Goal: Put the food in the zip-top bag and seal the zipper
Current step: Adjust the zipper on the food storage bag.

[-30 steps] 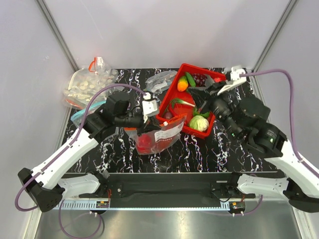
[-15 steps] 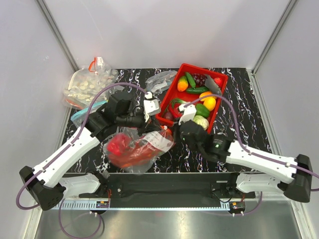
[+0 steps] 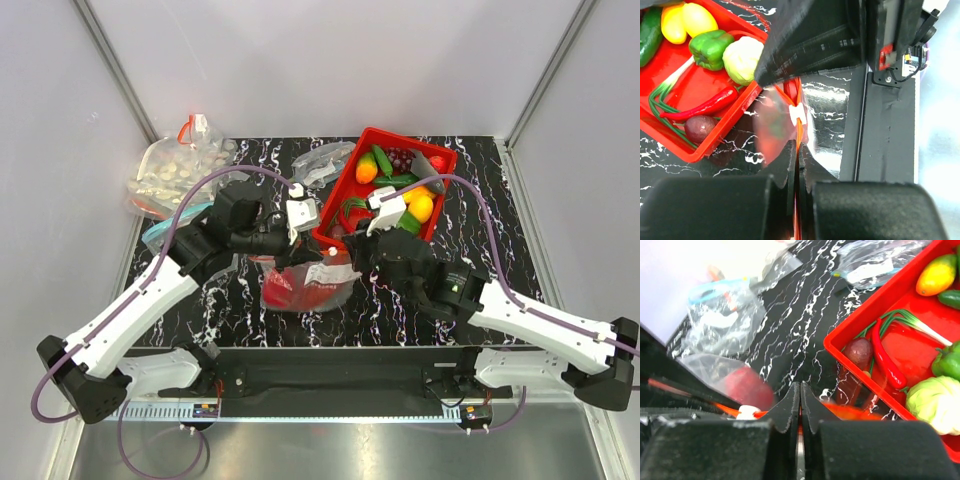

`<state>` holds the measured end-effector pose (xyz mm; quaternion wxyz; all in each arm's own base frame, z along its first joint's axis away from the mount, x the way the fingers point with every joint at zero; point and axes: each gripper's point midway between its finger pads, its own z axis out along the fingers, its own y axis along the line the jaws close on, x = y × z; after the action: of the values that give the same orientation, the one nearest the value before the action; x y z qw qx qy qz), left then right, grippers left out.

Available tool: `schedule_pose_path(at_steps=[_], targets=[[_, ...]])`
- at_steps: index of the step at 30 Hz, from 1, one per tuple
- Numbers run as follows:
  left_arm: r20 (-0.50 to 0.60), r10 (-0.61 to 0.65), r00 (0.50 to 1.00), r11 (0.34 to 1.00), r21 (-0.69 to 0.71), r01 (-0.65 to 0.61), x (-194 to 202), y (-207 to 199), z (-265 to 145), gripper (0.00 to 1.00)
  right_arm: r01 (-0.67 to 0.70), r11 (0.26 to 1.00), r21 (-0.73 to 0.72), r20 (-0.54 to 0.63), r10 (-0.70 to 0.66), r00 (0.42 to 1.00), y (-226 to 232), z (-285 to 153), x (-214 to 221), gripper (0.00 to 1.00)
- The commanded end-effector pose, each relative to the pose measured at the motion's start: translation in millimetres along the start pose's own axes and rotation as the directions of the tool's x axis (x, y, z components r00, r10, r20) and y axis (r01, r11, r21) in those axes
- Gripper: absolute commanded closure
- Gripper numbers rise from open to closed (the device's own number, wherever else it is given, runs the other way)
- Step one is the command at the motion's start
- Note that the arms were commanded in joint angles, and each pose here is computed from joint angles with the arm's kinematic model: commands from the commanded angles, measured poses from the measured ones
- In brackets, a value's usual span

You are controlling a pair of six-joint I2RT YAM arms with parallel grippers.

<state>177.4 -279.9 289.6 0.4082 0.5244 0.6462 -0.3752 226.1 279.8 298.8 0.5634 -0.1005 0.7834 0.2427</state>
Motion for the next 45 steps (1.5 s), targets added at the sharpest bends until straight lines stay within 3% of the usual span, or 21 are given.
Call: schedule_pose_path(at_steps=[1, 5, 8, 12, 17, 18, 24, 30, 34, 36, 37, 39, 45], targets=[[0.118, 0.119, 0.986, 0.993, -0.016, -0.117, -46.8, 1.0, -9.6, 1.00, 0.055, 0.993, -0.102, 0.030, -0.052, 0.998, 19.0, -9.9, -19.1, 0.91], [0.125, 0.129, 0.984, 0.992, -0.018, -0.128, -46.5, -1.6, -12.7, 1.00, 0.104, 0.986, -0.132, 0.012, -0.104, 0.995, 16.0, -22.5, -19.7, 0.85], [0.130, 0.146, 0.981, 0.989, -0.001, -0.147, -43.2, -5.3, -12.4, 1.00, 0.100, 0.974, -0.206, -0.011, -0.104, 0.995, 24.0, -35.0, -18.1, 0.66], [0.124, 0.161, 0.979, 0.986, 0.025, -0.165, -37.7, -9.0, -10.9, 1.00, 0.113, 0.964, -0.239, -0.108, -0.142, 0.984, 25.6, -44.6, -4.7, 0.55], [0.112, 0.186, 0.976, 0.982, 0.022, -0.190, -31.7, -7.9, -10.2, 1.00, 0.143, 0.957, -0.254, -0.170, -0.190, 0.967, 23.9, -46.8, 9.7, 0.10], [0.108, 0.187, 0.976, 0.982, 0.016, -0.189, -31.1, -6.7, -10.3, 1.00, 0.148, 0.957, -0.251, -0.165, -0.193, 0.967, 22.6, -46.7, 10.6, 0.06], [0.091, 0.189, 0.978, 0.982, -0.006, -0.190, -26.0, -2.7, -10.2, 1.00, 0.172, 0.955, -0.242, -0.108, -0.202, 0.973, 15.0, -42.8, 14.2, 0.00], [0.088, 0.189, 0.978, 0.980, 0.038, -0.193, -18.4, -9.2, -6.8, 1.00, 0.100, 0.972, -0.213, -0.042, -0.111, 0.993, 14.5, -46.6, -12.4, 0.20], [0.082, 0.211, 0.974, 0.976, 0.046, -0.215, -12.8, -11.1, -7.2, 1.00, 0.156, 0.945, -0.287, -0.104, -0.192, 0.976, 26.9, -49.2, -3.5, 0.23], [0.085, 0.240, 0.967, 0.968, 0.055, -0.245, -10.4, -14.0, -9.1, 1.00, 0.211, 0.910, -0.357, -0.166, -0.284, 0.944, 32.8, -52.0, 14.3, 0.18], [0.088, 0.247, 0.965, 0.964, 0.075, -0.253, -7.4, -17.9, -9.1, 1.00, 0.259, 0.859, -0.442, -0.168, -0.363, 0.916, 41.0, -58.2, 21.0, 0.12], [0.094, 0.287, 0.953, 0.950, 0.097, -0.296, -3.9, -24.0, -11.7, 1.00, 0.310, 0.848, -0.431, -0.202, -0.425, 0.882, 30.6, -56.5, 32.4, 0.00], [0.094, 0.360, 0.928, 0.908, 0.191, -0.372, 8.9, -42.4, -18.0, 1.00, 0.463, 0.757, -0.460, -0.097, -0.561, 0.822, 24.6, -62.5, 16.8, 0.00]])
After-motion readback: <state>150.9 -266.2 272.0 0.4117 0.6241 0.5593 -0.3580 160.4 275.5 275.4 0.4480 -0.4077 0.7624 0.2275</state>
